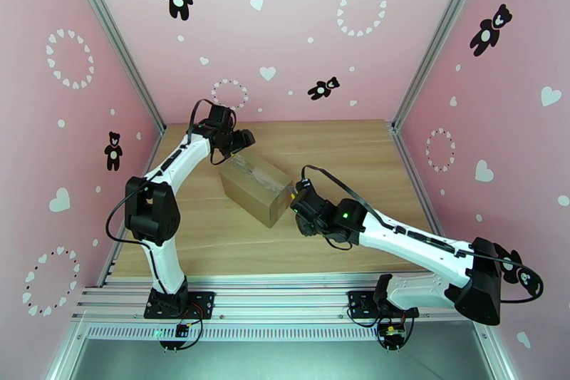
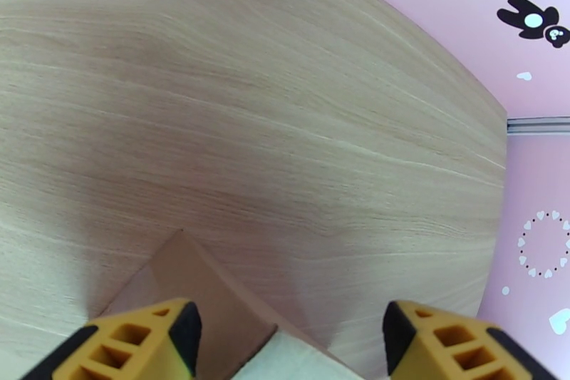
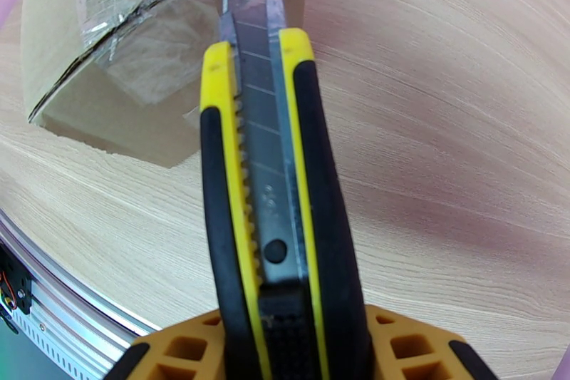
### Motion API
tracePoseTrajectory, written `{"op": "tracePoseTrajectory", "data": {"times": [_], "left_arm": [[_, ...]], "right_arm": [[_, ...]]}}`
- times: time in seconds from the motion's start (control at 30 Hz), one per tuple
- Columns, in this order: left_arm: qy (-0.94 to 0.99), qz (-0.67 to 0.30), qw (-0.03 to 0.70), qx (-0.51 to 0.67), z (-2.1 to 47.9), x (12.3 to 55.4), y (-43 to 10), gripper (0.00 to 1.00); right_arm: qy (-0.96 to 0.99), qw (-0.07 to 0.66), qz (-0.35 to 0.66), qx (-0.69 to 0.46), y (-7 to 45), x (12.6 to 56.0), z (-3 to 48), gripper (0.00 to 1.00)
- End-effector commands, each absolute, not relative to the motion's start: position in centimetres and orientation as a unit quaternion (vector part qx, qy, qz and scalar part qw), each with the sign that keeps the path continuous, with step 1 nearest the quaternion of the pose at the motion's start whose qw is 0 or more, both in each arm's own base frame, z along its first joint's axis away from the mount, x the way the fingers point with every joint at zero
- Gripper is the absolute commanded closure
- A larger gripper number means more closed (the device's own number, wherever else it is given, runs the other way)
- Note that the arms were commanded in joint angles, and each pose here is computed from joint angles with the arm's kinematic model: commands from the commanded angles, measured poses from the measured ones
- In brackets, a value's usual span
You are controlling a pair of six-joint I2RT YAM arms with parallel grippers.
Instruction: Unpack the express box
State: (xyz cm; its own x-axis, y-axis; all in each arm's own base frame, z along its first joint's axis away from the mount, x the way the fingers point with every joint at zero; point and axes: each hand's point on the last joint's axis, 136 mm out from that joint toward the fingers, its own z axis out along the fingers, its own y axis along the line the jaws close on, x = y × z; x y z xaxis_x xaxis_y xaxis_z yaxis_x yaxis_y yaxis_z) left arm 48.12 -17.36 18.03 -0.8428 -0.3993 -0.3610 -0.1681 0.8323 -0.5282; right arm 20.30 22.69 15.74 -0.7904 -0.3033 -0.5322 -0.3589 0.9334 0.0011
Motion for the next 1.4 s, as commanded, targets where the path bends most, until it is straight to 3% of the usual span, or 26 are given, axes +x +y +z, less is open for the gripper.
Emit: {"op": "tracePoseTrajectory", "data": {"times": [0.0, 1.37], "left_arm": [[0.936, -0.256, 0.198, -0.14, 16.3, 46.7, -19.7, 0.27], [0.937, -0.275, 0.179, -0.117, 15.2, 45.7, -22.8, 0.28]], "right_arm": [[0.936, 0.297, 0.08, -0.173, 23.9, 21.0, 17.6, 1.0], [0.936, 0.293, 0.117, -0.158, 23.3, 21.0, 18.4, 1.0]]}}
